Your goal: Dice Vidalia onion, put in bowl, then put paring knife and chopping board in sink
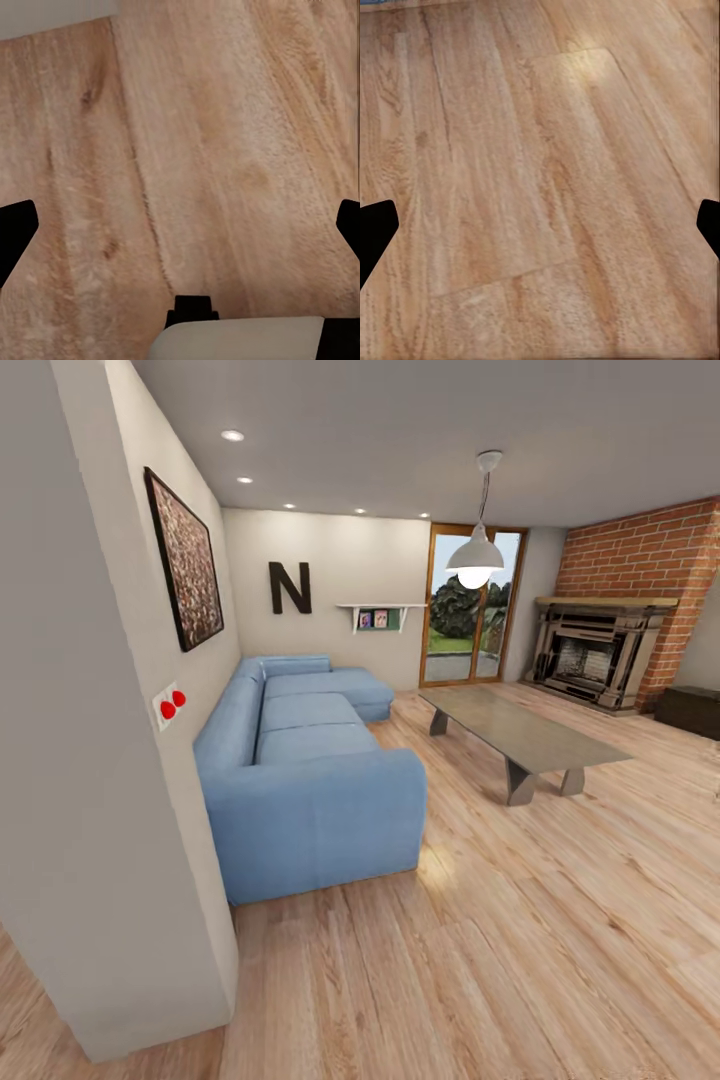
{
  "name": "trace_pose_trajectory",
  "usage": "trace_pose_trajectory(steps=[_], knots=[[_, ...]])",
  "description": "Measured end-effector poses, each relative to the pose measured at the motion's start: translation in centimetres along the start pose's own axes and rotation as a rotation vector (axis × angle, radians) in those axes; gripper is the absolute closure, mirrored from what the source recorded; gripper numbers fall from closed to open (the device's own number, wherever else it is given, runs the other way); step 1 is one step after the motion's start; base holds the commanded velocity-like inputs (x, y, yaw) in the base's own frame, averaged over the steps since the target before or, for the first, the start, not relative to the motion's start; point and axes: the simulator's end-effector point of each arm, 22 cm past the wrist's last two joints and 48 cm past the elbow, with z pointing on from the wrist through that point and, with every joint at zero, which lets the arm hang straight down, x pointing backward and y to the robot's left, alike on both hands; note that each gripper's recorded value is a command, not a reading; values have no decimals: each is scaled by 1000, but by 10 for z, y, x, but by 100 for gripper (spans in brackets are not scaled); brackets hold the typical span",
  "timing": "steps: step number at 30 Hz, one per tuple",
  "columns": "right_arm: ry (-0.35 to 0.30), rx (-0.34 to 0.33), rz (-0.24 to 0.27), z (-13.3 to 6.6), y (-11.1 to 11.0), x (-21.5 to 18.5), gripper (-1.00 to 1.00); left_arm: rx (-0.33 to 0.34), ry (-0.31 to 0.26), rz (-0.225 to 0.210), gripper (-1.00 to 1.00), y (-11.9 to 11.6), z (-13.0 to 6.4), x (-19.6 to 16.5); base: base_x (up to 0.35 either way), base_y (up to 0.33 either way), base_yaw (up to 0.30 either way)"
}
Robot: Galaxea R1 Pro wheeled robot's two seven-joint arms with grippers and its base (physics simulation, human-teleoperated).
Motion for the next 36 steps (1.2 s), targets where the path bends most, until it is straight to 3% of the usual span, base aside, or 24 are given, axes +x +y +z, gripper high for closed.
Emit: trace_pose_trajectory(steps=[36], knots=[[-7, 1, -1, 0, -1, -3, -100, -4, -4, 4, -100, 4, 0, -2, 0, 0, -259]])
